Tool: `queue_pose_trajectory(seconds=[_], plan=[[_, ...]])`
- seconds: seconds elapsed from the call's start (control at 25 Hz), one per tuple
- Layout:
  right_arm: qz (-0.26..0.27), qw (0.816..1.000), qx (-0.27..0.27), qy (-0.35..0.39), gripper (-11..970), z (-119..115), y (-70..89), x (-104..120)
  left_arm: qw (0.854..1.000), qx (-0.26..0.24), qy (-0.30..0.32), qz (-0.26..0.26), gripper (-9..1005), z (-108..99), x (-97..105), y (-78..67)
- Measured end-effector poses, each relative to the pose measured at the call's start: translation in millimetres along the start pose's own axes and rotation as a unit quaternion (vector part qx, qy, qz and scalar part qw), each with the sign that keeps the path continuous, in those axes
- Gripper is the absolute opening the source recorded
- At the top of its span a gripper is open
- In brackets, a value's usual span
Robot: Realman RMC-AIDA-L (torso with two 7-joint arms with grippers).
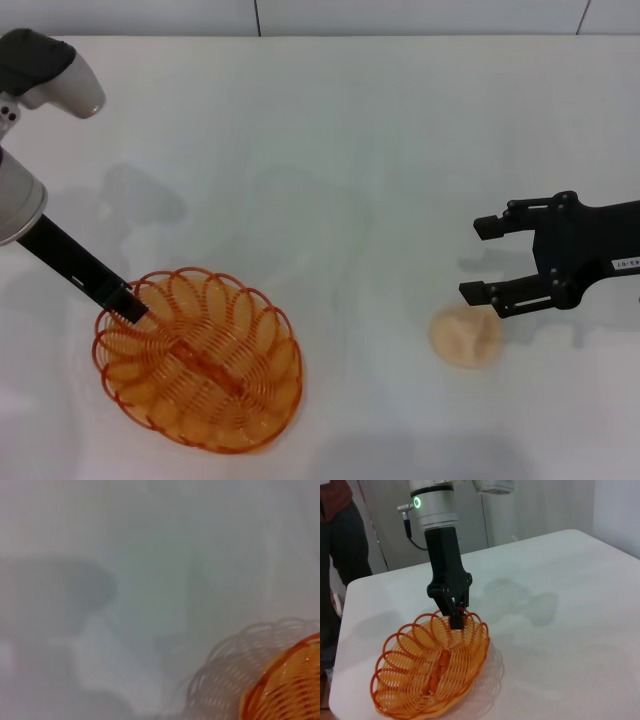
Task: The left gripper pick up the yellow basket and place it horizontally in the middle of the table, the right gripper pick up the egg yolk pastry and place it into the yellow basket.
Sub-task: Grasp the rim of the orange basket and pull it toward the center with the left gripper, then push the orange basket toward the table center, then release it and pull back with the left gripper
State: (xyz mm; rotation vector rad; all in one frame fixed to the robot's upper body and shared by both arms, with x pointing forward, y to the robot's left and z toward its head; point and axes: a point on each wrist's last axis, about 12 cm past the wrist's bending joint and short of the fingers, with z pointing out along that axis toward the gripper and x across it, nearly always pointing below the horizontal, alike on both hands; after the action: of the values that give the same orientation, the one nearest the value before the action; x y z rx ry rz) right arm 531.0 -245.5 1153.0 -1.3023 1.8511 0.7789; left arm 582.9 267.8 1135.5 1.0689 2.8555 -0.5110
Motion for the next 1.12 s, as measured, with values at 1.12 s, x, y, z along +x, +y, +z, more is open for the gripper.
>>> queue_pose_trajectory(seconds=[1.12], plan=[[0.0, 1.0, 0.009, -0.004, 801, -5.3, -2.4, -2.3, 0.969, 0.036, -0.17, -0.177, 82, -13.9, -13.3, 15.6]])
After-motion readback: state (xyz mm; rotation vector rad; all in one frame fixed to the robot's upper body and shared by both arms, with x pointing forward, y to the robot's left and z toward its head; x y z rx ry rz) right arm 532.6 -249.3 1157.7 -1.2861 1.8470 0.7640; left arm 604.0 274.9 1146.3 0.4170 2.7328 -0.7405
